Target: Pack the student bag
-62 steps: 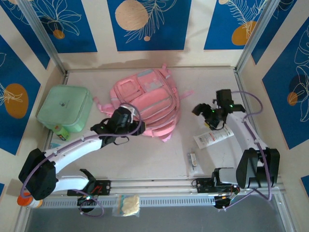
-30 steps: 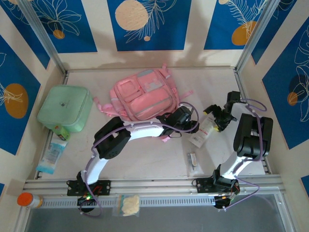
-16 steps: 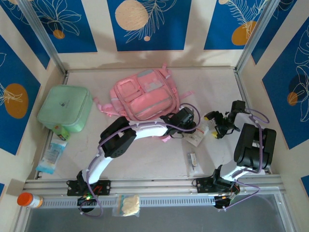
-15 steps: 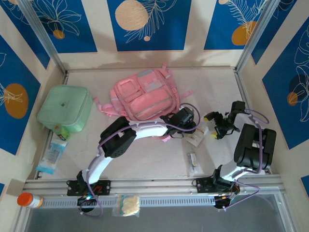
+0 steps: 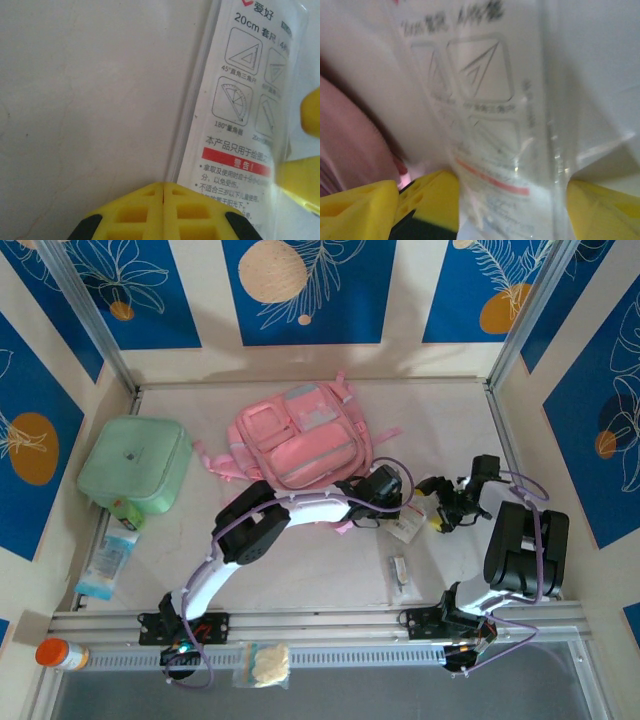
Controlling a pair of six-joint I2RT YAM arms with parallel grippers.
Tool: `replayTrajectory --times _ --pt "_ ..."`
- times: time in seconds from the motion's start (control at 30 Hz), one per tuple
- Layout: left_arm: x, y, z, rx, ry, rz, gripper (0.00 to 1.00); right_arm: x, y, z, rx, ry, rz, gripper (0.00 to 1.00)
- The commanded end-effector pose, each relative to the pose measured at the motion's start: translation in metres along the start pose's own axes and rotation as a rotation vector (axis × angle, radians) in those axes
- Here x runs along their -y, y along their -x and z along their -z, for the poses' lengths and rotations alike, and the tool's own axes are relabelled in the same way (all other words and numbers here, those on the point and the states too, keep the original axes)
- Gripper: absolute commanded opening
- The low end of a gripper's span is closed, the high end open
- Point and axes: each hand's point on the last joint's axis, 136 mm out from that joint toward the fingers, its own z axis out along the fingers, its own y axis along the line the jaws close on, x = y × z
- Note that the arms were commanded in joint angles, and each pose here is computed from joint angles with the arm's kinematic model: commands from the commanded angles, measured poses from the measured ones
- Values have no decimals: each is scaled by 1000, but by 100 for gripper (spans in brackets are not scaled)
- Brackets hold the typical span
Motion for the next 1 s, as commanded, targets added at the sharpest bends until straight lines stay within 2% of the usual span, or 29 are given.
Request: replayTrajectory --times 0.0,0.2,0.43,0.5,0.63,0.77,0.97 --pt "-20 -9 -9 -32 38 37 4 -23 -16 5 -57 109 27 85" --pt "-31 -10 -9 -39 80 53 1 -43 -20 20 -57 183 86 81" --pt "-37 -7 -7 -38 78 70 0 -60 -34 22 -137 295 122 73" --pt "-36 -7 -7 -37 75 70 0 -61 -35 23 -136 301 129 68" --pt "-38 -7 -6 -36 77 74 0 -46 -31 25 -88 217 125 56" --pt "-33 -2 -2 -25 67 61 0 -37 -27 22 -90 204 105 38" --pt "-28 1 1 -21 51 55 0 -28 -26 19 -98 187 91 19"
